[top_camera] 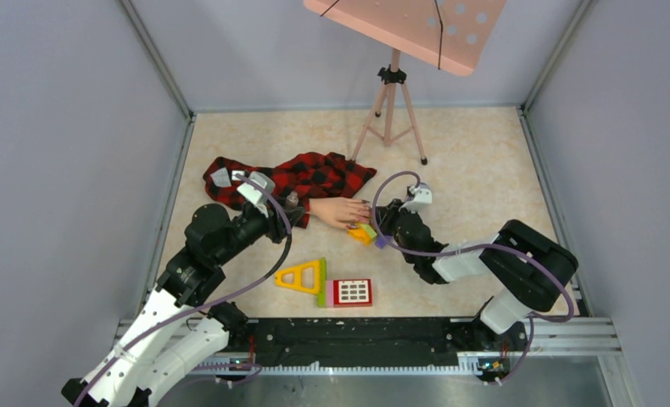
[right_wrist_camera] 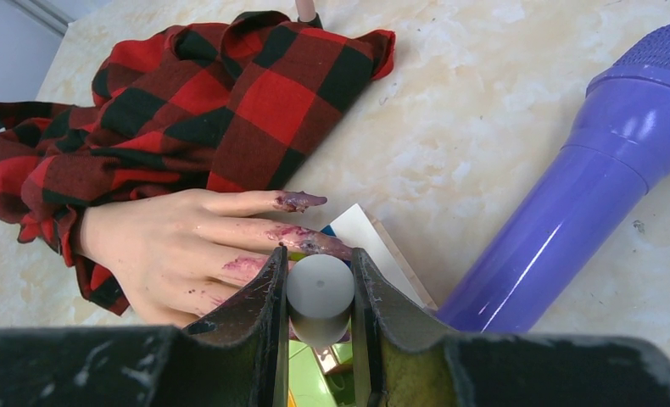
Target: Paint the nails
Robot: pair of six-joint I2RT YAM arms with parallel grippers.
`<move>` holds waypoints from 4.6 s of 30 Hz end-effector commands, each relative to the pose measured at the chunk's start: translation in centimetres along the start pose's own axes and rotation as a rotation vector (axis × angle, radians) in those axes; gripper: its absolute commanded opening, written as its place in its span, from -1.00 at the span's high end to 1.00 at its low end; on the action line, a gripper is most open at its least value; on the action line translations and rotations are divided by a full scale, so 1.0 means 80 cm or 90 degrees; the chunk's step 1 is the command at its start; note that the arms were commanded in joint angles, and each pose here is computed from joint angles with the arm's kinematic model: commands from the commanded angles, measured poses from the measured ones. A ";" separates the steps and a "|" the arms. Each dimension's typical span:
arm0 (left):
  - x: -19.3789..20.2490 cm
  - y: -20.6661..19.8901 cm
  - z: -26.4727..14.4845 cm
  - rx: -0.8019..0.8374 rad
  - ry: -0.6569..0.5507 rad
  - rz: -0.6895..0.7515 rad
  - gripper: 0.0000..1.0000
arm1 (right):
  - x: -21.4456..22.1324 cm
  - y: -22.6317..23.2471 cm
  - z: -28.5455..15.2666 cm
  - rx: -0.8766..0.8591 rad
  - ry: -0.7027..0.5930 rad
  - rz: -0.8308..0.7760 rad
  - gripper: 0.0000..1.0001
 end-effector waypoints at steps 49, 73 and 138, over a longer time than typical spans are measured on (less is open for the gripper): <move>-0.013 -0.006 -0.002 0.013 -0.030 0.010 1.00 | -0.001 -0.006 -0.005 0.029 -0.014 0.002 1.00; -0.015 -0.009 -0.005 0.020 -0.036 0.011 1.00 | -0.039 0.000 -0.021 0.019 -0.061 0.014 1.00; -0.013 -0.006 -0.002 0.012 -0.030 0.011 1.00 | 0.002 0.005 -0.001 0.010 -0.011 0.000 1.00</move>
Point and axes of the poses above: each gripper's point midway between its finger pads, its own z axis out along the fingers, its own y axis along the line the jaws close on, x = y × z, the point moved 4 cm from there along -z, back along the fingers, and after that the axes turned 13 degrees about -z, right-handed, at the moved point
